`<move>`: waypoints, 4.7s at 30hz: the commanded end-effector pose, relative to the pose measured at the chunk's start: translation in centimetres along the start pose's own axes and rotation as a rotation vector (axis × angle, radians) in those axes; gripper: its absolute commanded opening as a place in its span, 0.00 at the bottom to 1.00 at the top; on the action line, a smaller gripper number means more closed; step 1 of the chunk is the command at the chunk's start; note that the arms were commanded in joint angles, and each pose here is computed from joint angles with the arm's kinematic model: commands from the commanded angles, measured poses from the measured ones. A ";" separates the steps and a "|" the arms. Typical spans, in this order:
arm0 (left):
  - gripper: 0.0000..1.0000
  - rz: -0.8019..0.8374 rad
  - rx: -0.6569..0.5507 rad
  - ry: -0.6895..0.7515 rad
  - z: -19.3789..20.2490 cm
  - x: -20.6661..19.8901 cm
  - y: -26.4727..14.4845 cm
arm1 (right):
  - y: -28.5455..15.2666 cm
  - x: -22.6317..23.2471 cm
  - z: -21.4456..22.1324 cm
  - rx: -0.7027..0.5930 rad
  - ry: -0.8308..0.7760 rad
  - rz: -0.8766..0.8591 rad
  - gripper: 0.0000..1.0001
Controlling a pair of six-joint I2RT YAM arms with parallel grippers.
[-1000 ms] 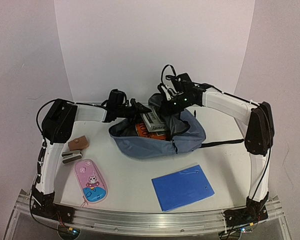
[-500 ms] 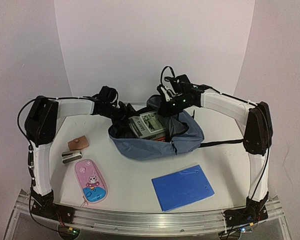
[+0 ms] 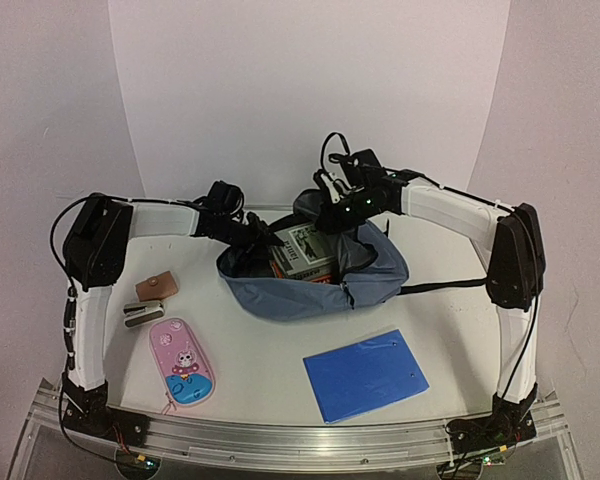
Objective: Pack the student bag
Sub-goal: Place the book in the student bag, then pick up the stationery from the center of the board, then place the stationery in the student bag.
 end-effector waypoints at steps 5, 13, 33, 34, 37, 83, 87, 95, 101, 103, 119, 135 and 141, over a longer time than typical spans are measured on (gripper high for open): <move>0.41 0.234 -0.021 0.111 -4.3 -6.8 3.0 | 0.1 -3.6 -1.6 -0.069 -0.029 0.048 0.00; 0.91 0.028 -0.093 0.211 -3.8 -7.3 -5.3 | 2.7 -7.5 1.7 0.021 -0.059 0.114 0.00; 1.00 -0.564 -0.102 -0.353 19.3 11.5 -23.7 | -1.3 -5.7 -0.2 -0.044 0.033 0.043 0.98; 1.00 -0.587 -0.097 -0.381 20.1 12.4 -24.0 | -1.6 -5.5 -0.3 -0.048 0.032 0.040 0.98; 1.00 -0.617 -0.067 -0.449 22.3 14.9 -24.0 | -2.3 -5.2 -0.6 -0.058 0.030 0.029 0.98; 0.73 -0.250 -0.073 0.041 8.3 12.6 -5.9 | -3.9 7.9 5.3 0.089 -0.167 -0.349 0.98; 0.65 -0.196 -0.031 0.074 8.4 12.7 -4.3 | -3.9 7.9 5.6 0.095 -0.172 -0.355 0.98; 0.12 -0.140 -0.092 0.086 8.3 9.6 -6.8 | -4.2 7.9 5.3 0.085 -0.177 -0.345 0.98; 0.00 -0.094 -0.134 0.138 7.9 4.1 -10.8 | -4.4 7.2 4.5 0.062 -0.179 -0.294 0.98; 0.00 -0.057 -0.160 0.160 7.5 1.6 -12.2 | -4.7 6.7 3.7 0.044 -0.174 -0.272 0.98; 0.00 -0.005 -0.222 0.127 -1.0 -8.4 -8.7 | -6.8 -3.2 0.1 -0.033 -0.019 -0.074 0.98; 0.00 -0.365 -0.152 -0.009 -3.2 -2.8 1.3 | -6.1 -4.0 1.7 0.004 -0.005 -0.068 0.98; 0.01 -0.398 -0.117 0.026 -1.2 -3.6 1.9 | -5.9 -3.9 1.9 0.010 -0.001 -0.078 0.98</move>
Point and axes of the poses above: each gripper's point midway between its finger pads, its own y axis out along the fingers, its own x axis along the line the jaws close on, z = x × y, the point moved 1 cm from there along -y, back along the fingers, and after that the axes turned 1 degree about y, right-handed, at the moved point
